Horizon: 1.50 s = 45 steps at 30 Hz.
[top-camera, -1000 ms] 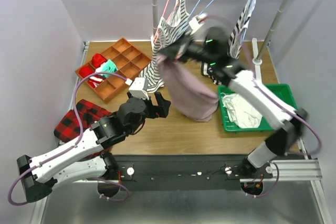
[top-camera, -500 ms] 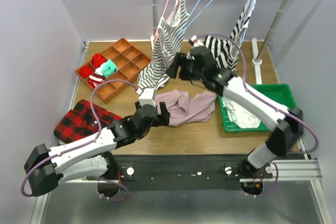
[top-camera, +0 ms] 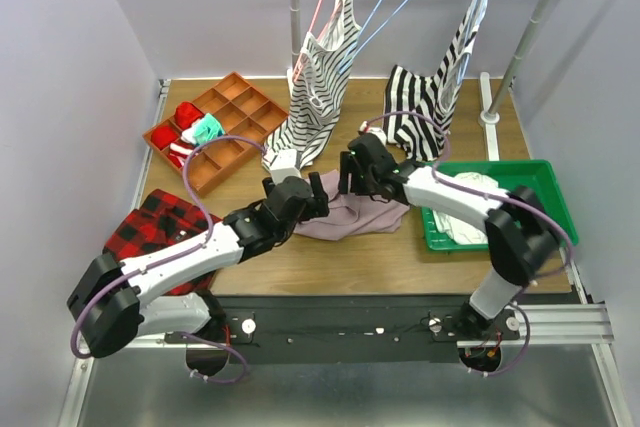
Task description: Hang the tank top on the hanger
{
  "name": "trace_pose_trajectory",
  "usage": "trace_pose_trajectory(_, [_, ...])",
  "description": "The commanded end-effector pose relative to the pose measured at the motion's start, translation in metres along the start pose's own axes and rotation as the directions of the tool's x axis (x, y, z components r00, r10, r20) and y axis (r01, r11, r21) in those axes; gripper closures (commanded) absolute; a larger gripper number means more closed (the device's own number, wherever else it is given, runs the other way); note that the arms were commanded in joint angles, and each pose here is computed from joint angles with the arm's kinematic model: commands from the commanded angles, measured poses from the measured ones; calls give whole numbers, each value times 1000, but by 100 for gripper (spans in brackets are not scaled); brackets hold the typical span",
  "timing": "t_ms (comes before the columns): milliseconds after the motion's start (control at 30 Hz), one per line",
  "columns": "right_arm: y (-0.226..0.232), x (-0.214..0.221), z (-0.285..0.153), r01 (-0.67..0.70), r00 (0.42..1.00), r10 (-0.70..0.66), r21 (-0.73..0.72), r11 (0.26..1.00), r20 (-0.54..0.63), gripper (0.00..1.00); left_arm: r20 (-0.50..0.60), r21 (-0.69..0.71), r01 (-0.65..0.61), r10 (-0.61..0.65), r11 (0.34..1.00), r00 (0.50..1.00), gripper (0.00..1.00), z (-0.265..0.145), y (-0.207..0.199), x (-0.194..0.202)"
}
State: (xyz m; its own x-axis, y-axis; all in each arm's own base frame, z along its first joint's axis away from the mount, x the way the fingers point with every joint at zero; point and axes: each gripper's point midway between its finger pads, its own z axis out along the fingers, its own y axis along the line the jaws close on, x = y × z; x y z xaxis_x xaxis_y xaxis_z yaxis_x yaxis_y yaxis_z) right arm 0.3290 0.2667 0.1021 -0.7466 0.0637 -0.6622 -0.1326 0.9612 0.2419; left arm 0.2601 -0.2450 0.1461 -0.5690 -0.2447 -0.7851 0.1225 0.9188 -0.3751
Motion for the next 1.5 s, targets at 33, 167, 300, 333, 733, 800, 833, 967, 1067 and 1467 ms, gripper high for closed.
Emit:
trace_pose_trajectory(33, [27, -12, 45, 35, 999, -35, -42, 999, -8, 23, 89, -34, 81, -77, 996, 993, 13, -16, 18, -27])
trace_pose_trajectory(167, [36, 5, 56, 23, 998, -29, -97, 995, -63, 47, 129, -54, 93, -85, 994, 988, 12, -30, 32, -43])
trace_pose_trajectory(300, [53, -9, 10, -10, 1000, 4, -215, 977, -26, 99, 168, -70, 104, -91, 992, 981, 13, -36, 44, -60])
trace_pose_trajectory(333, [59, -9, -4, -13, 1000, 6, -254, 967, -27, 99, 171, -73, 108, -94, 992, 981, 13, -36, 47, -64])
trace_pose_trajectory(733, [81, 141, -173, 35, 979, -118, -432, 901, -166, 88, 132, -10, 112, -109, 994, 985, 15, -15, 44, -76])
trace_pose_trajectory(800, [42, 162, -158, 30, 974, -96, -302, 953, -204, 62, 83, 19, 107, -108, 994, 991, 18, -5, 36, -66])
trace_pose_trajectory(833, [37, 161, -156, 36, 978, -93, -284, 958, -189, 52, 66, 23, 108, -109, 994, 992, 20, -1, 35, -61])
trace_pose_trajectory(967, [20, 139, -149, 66, 993, -82, -172, 983, -86, 31, 5, 34, 125, -125, 992, 992, 25, 14, 35, -37])
trace_pose_trajectory(1067, [9, 112, -143, 98, 995, -97, -36, 995, 10, 27, -26, 30, 135, -134, 990, 991, 27, 16, 42, -19])
trace_pose_trajectory(1467, [15, 17, -11, 46, 999, -47, 47, 998, 9, 32, -15, -23, 162, -162, 987, 987, 31, 8, 60, -10])
